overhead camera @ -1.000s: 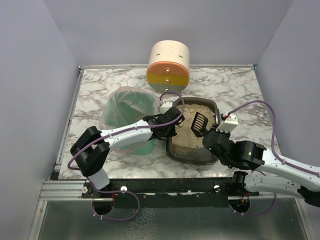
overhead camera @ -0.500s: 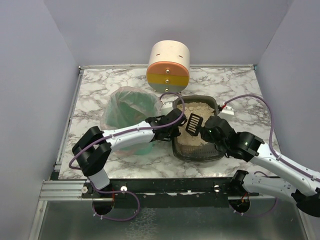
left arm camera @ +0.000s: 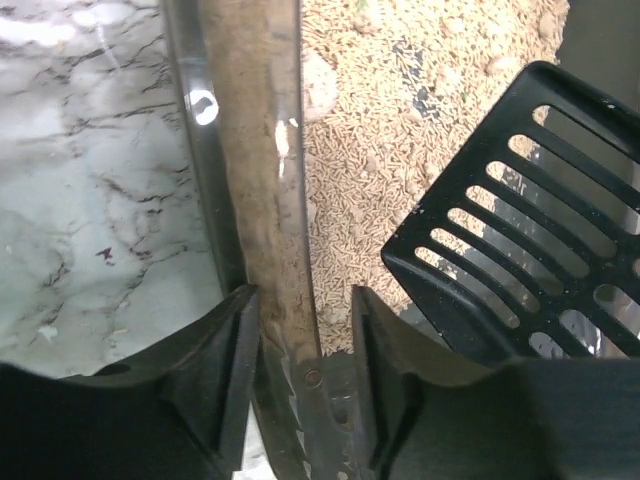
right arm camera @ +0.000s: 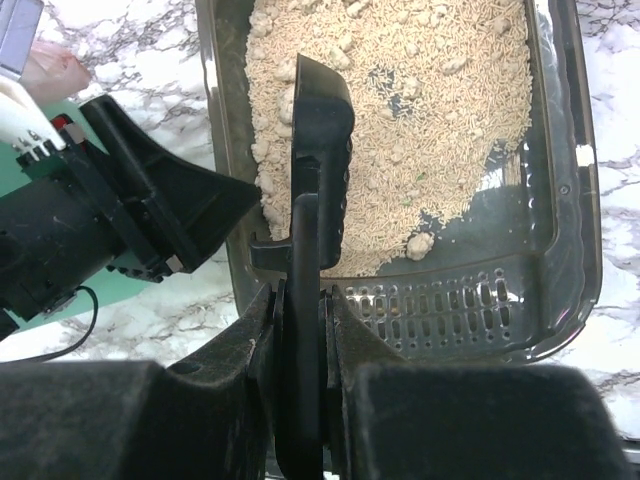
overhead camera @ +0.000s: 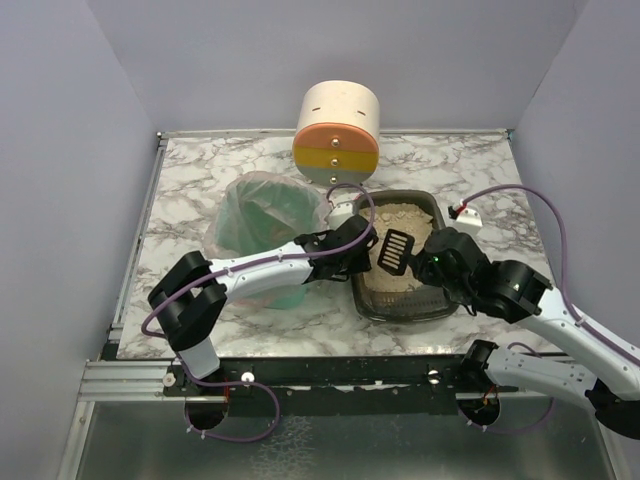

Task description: Clean the litter box

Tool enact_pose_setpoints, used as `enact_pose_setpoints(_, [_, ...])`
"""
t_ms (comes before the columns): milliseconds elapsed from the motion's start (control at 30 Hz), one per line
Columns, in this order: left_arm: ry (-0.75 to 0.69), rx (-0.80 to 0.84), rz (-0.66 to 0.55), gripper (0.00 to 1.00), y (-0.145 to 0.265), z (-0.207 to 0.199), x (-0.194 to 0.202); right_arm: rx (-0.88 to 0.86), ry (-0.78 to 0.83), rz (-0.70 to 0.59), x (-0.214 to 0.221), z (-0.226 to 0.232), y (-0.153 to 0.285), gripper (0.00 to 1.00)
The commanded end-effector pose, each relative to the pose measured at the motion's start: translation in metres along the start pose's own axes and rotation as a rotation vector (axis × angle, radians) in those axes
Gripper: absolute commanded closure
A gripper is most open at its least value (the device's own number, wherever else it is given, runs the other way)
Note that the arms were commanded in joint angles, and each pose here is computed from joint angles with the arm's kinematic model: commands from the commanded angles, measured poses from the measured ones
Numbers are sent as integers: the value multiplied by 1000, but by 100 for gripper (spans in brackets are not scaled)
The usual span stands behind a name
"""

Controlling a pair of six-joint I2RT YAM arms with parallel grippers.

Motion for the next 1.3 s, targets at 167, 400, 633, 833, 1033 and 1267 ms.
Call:
enact_pose_setpoints(167, [-114, 65, 21, 38, -5, -23, -5, 59, 42, 104, 10, -6, -3, 99])
enact_pose_setpoints(400, [-204, 65, 4, 29, 13, -30, -23, 61, 11, 211, 21, -6, -25, 99])
enact_pose_setpoints(633, [-322, 175, 5, 25, 40, -61, -45, 59, -119, 328, 33, -13, -52, 99])
enact_pose_setpoints(833, [-402, 207, -85, 18, 85, -74, -81, 46, -269, 347, 45, -15, -68, 99])
enact_pose_setpoints(1033, [-430, 200, -173, 14, 132, -63, -102, 62, -474, 300, 59, -22, -80, 99])
enact_pose_setpoints(1267, [-450, 70, -279, 8, 179, -14, -114, 34, -687, 144, 54, -31, -87, 99])
Point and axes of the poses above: each gripper's point midway between its finger pads, its own y axis back along the fingers, its own z axis along the line the jaws close on, x = y × z, the point moved 3 cm from there along y, back along the fingers, and after that the axes turned 2 degrees about -y, right-handed, at the moved point
